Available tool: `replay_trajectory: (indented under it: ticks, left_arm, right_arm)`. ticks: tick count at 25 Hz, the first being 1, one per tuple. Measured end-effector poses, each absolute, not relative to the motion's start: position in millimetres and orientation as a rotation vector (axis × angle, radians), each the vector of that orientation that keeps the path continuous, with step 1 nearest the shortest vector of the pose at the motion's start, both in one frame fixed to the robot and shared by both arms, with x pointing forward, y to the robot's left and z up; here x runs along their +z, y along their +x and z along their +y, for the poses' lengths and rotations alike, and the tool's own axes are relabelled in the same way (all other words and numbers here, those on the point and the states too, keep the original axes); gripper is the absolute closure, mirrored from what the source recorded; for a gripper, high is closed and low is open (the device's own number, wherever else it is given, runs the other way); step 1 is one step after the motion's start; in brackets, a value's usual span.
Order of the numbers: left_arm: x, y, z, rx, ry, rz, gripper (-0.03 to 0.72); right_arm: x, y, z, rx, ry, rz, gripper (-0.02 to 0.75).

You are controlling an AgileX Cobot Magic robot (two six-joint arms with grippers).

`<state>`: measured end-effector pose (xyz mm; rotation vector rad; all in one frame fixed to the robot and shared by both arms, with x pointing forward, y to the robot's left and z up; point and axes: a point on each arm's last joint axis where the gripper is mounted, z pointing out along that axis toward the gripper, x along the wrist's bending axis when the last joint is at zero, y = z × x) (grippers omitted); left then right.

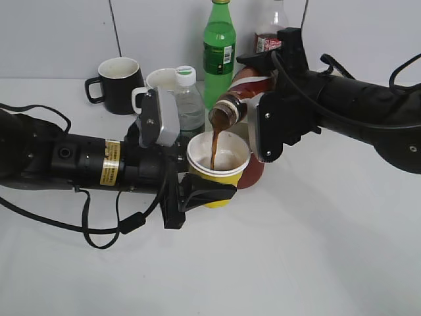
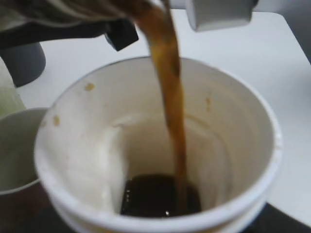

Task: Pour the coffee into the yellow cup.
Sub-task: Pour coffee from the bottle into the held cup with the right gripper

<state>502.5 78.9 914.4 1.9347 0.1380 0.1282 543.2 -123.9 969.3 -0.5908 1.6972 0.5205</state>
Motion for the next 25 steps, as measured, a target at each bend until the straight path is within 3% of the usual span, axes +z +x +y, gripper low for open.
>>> replay_trajectory:
  ticks: [25]
  left_arm:
    - [914.4, 502.5, 78.9, 0.128, 1.935, 0.138, 0.304]
  right_arm:
    - [970.7, 544.6, -125.1, 0.533, -0.542, 1.698, 0.237]
